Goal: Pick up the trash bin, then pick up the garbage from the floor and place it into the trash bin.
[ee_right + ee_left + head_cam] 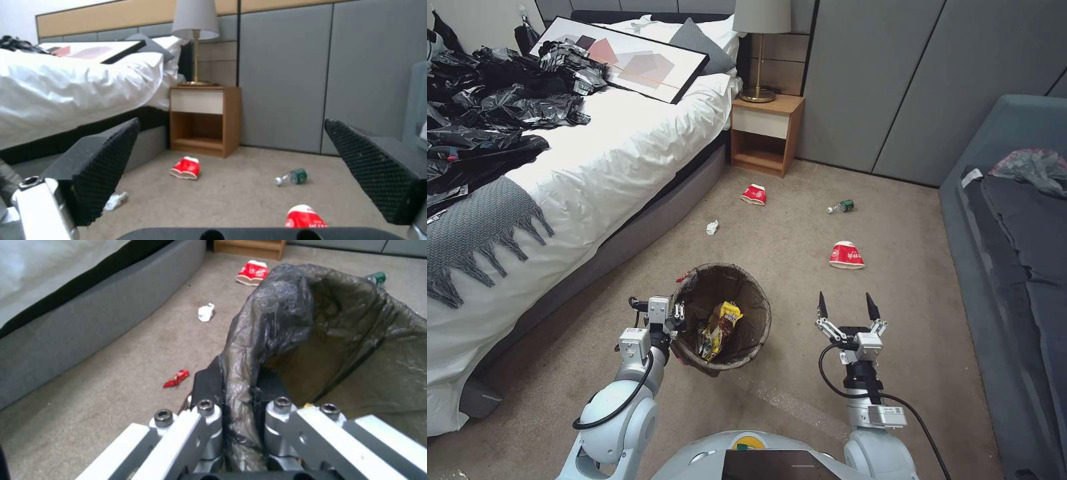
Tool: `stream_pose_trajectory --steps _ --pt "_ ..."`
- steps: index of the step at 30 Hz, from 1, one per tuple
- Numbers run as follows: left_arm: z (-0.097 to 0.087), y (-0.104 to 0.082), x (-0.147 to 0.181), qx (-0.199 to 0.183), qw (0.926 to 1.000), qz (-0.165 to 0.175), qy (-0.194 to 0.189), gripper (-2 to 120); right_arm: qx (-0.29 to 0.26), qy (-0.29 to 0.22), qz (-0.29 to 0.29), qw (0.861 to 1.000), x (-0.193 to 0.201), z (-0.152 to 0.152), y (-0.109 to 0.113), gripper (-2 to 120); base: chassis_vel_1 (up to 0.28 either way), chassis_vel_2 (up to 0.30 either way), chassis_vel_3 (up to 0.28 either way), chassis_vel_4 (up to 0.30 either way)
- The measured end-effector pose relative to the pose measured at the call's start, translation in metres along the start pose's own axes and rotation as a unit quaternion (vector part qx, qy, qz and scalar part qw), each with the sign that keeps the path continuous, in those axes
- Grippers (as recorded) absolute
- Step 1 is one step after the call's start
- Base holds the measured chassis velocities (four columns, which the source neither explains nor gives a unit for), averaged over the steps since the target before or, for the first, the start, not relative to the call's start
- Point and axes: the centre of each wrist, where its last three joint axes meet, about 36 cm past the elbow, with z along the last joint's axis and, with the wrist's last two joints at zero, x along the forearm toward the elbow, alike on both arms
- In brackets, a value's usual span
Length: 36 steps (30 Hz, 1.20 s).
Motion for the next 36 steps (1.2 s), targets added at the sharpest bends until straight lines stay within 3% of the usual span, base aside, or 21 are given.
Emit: stream_pose_trajectory --steps 16,36 --pt "0.000 0.000 -0.001 0.001 1.0000 0.001 0.000 7 -0.002 -0.003 0.016 1.000 -0.011 0.000 -0.003 96 -0.023 0.018 0.021 -0.020" --pt "0.001 -0.001 -0.001 0.001 1.0000 0.001 0.001 7 -0.002 -0.006 0.018 1.000 -0.015 0.001 -0.005 96 -0.192 0.188 0.188 -0.187"
